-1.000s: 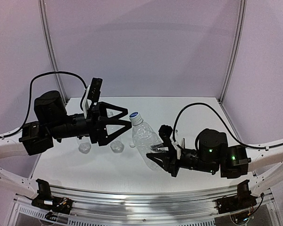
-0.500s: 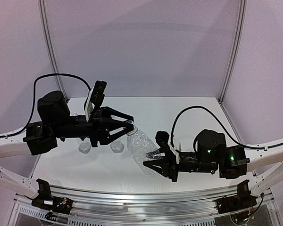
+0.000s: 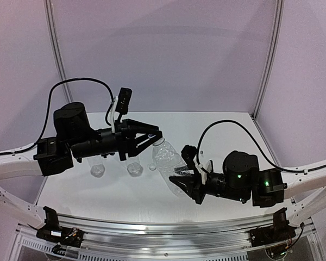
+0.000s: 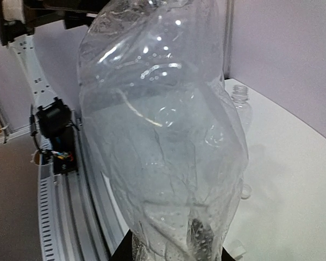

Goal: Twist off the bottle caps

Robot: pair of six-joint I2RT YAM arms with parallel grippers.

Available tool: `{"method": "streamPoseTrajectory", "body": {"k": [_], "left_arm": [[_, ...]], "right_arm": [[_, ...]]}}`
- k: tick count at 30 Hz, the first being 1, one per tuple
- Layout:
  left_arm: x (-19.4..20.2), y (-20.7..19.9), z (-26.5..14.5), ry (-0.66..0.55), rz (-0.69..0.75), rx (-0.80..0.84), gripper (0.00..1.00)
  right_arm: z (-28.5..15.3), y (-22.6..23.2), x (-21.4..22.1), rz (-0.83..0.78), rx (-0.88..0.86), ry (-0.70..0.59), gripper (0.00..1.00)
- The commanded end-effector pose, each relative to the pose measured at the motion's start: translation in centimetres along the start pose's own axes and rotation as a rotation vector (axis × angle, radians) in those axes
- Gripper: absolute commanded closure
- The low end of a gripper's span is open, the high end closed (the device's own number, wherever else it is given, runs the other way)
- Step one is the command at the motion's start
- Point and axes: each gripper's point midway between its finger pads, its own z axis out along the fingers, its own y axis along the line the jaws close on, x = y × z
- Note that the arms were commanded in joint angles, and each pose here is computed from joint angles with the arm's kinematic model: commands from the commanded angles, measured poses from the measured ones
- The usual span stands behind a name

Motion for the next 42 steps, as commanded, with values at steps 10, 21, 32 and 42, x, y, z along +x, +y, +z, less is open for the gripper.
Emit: {"method": "streamPoseTrajectory", "body": {"k": [10,21,32,42], "left_arm": [[4.3,9.0,1.0,0.021,-0.272,-0.574,0.77],[1.0,5.3,-2.1,-0.053,-0.080,-0.378,0.11],[-1.6,-3.2,-5.7,-0.126,0.111,0.043,0.11],[-0.4,-5.9,-3.8,-0.056,0.135,0.200,0.20]], "right_arm": [[0.5,-7.4,1.5,-0.016,0.489,0.086,0.75],[-0.1,-4.0,0.2,0.006,0.253,0.032,0.74],[-2.0,5.8,-0.9,-0.025,-0.347,-0.024,0.73],[-2.0,7.2,-0.5,-0.032,-0.428,-0.007,0.73]]}}
